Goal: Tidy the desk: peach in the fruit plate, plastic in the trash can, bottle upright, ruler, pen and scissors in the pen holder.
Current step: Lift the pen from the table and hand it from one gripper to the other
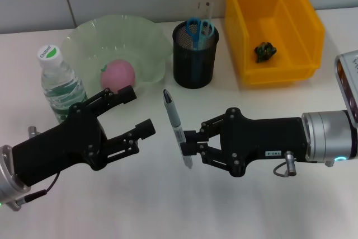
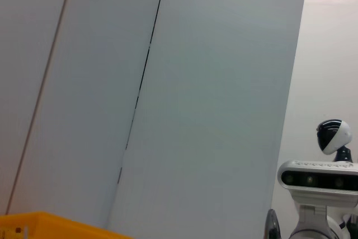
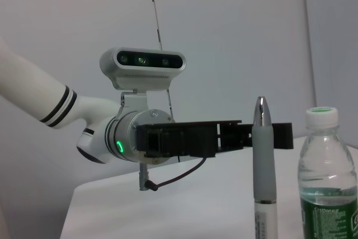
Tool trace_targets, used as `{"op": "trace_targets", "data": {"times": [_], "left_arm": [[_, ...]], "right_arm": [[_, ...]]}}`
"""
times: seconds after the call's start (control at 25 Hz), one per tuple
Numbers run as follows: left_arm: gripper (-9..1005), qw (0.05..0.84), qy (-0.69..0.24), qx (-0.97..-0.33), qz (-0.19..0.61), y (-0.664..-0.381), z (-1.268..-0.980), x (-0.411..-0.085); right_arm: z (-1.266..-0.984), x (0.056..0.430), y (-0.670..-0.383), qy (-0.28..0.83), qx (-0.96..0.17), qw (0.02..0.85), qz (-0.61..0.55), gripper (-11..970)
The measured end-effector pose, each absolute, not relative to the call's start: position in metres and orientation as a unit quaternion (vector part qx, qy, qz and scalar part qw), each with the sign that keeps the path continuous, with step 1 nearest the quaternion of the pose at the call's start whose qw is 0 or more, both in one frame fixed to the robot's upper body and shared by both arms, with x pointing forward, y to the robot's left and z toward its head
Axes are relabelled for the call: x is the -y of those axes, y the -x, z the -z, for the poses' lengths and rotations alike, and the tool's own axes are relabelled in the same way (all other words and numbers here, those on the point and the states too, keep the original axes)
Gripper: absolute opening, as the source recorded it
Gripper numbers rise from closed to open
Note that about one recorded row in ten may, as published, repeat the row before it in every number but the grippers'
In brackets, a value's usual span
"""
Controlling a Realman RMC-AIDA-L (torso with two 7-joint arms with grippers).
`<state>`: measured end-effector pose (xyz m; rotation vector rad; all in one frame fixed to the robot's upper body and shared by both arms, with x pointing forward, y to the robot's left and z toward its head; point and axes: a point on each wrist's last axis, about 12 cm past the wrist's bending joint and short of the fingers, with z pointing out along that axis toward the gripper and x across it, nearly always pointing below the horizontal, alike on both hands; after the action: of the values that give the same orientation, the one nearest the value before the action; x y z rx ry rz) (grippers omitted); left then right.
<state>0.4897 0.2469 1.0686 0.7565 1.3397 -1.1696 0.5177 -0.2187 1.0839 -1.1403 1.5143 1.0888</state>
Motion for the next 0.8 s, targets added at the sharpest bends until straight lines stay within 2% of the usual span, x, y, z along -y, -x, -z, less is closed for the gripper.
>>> {"op": "trace_targets", "data": {"times": [0.8], "left_arm": [[813,0.564,-0.328,-0.557,0.514,-0.494,-1.068,-0.228]], "right_arm": [[-1.084,0.216,-0.52,0.47,-0.608,0.466,-0.438,161]]}}
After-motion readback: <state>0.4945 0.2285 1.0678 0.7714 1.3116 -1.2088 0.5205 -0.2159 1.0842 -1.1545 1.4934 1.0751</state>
